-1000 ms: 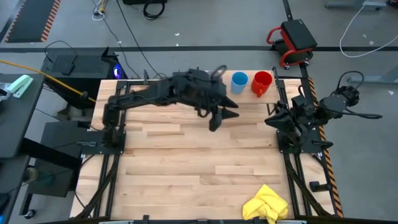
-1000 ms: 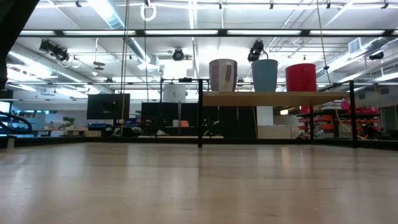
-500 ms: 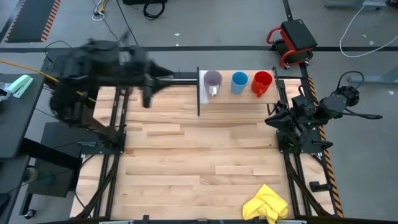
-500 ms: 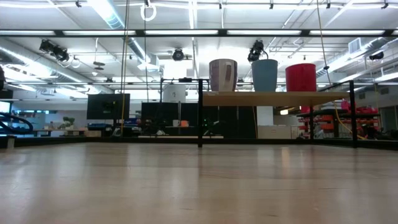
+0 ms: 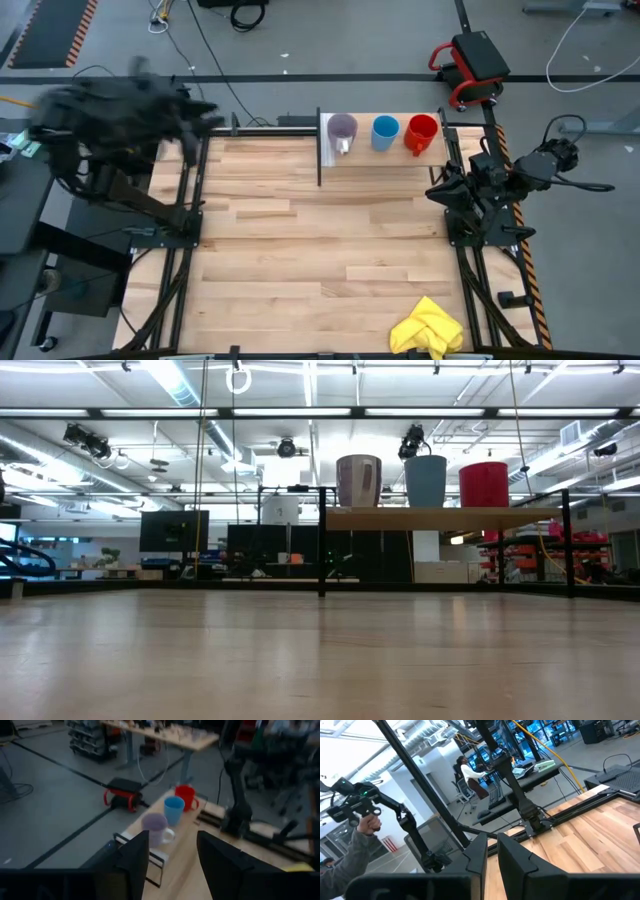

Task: Stack small to large cups/mugs on shelf
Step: Return to Home Position

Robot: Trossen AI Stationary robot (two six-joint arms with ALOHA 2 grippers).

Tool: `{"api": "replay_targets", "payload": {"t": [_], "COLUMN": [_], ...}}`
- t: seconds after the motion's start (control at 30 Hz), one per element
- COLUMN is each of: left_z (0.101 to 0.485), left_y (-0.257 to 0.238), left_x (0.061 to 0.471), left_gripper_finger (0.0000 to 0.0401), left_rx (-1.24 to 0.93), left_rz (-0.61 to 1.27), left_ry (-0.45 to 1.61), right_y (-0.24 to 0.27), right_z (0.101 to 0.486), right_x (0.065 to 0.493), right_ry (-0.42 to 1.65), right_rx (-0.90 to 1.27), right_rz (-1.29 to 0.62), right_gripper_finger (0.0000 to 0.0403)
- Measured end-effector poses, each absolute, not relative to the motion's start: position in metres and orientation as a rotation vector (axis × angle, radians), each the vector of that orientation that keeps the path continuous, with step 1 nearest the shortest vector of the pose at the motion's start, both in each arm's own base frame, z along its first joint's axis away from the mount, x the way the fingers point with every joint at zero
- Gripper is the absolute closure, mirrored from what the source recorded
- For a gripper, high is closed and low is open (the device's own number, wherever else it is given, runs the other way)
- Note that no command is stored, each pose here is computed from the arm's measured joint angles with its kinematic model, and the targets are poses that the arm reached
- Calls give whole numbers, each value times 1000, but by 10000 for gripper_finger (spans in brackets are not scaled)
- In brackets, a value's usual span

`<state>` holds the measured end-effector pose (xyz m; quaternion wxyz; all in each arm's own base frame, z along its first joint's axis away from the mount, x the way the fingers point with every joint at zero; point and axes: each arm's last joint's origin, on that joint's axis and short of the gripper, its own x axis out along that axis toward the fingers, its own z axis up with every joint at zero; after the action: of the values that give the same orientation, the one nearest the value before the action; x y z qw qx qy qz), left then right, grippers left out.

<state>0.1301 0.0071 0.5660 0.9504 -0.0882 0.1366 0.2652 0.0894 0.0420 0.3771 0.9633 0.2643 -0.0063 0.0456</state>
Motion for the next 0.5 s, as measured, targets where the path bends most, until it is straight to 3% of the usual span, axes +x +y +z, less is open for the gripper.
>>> {"api": "replay_targets", "payload": {"t": [0.17,0.37,0.5], "left_z": [567,536,505], "left_y": [8,5,-2], "left_x": [98,101,113], "left_gripper_finger": [227,224,228], "left_rx": [-236,-287,-288], "left_rz": [534,529,420], "left_ry": [216,172,49], "right_y": [42,42,42], "right_z": [377,377,377], "right_x": [89,89,89], "right_ry": [-12,-14,-14], "right_rx": [541,540,541], "right_rz": [93,88,88], "right_gripper_finger": [353,353,353]}}
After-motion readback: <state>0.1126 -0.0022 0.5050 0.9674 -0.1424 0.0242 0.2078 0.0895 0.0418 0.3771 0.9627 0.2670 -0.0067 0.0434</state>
